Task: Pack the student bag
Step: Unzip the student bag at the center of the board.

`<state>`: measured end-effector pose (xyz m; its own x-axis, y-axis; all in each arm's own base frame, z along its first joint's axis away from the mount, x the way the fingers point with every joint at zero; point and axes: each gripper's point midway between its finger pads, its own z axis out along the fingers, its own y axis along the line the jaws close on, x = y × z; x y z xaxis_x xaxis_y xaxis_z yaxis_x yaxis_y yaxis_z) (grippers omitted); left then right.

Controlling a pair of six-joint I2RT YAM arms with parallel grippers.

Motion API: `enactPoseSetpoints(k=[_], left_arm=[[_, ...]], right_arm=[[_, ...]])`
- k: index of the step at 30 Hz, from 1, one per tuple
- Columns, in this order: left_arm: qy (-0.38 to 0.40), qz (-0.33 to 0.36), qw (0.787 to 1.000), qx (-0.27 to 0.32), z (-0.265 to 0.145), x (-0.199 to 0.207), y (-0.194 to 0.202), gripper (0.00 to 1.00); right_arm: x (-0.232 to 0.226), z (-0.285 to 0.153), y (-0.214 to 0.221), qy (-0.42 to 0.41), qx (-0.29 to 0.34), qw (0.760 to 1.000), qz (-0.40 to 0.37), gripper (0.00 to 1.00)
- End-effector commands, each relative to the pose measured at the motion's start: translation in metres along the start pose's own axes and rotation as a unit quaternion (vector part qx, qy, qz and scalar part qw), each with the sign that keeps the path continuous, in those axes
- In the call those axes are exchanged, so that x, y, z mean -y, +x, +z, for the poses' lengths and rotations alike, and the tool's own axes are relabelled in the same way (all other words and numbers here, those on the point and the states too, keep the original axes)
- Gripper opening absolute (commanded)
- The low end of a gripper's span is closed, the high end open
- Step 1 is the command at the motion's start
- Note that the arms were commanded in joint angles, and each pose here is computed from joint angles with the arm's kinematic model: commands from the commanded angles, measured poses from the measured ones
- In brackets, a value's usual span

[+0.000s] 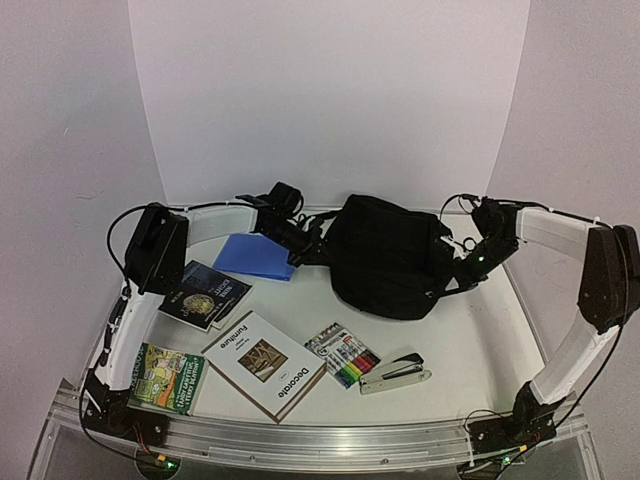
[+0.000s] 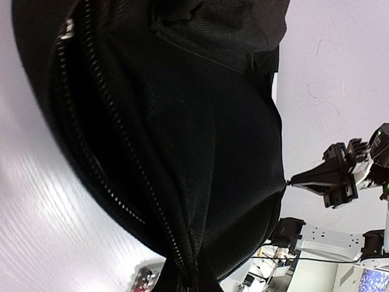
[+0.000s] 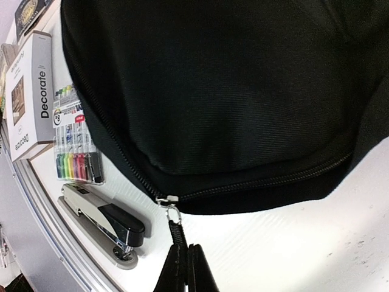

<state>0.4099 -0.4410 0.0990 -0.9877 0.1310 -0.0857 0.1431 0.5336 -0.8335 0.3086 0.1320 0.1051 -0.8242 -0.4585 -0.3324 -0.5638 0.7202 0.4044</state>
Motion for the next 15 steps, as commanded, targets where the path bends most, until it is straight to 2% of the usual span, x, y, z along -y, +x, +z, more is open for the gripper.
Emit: enactPoseSetpoints(k=[1,2,5,8,10,12,15], left_arm=[[-0.03,0.0,0.998,0.064,-0.028,-0.023,-0.053,0.09],[-0.031,0.005,0.997,0.065,-0.03,-0.02,-0.055,0.16],[-0.033,0.032,0.996,0.072,-0.044,-0.003,-0.052,0.48],[-0.041,0.077,0.993,0.078,-0.06,0.017,-0.036,0.68],[-0.056,0.121,0.988,0.081,-0.07,0.032,-0.021,0.78],[-0.077,0.174,0.98,0.066,-0.069,0.043,0.001,0.83],[-0.12,0.271,0.954,0.054,-0.062,0.059,0.028,0.86]], right_arm=[[-0.021,-0.006,0.015,-0.032,-0.036,0.998,0.041,0.0],[-0.029,-0.003,0.009,-0.044,-0.029,0.998,0.042,0.0],[-0.052,0.007,-0.011,-0.065,-0.008,0.997,0.032,0.0],[-0.072,0.016,-0.026,-0.082,0.001,0.996,0.021,0.0],[-0.08,0.023,-0.034,-0.092,0.003,0.996,0.016,0.0],[-0.088,0.028,-0.042,-0.098,0.007,0.995,0.011,0.0],[-0.092,0.034,-0.051,-0.109,0.011,0.994,0.012,0.0]])
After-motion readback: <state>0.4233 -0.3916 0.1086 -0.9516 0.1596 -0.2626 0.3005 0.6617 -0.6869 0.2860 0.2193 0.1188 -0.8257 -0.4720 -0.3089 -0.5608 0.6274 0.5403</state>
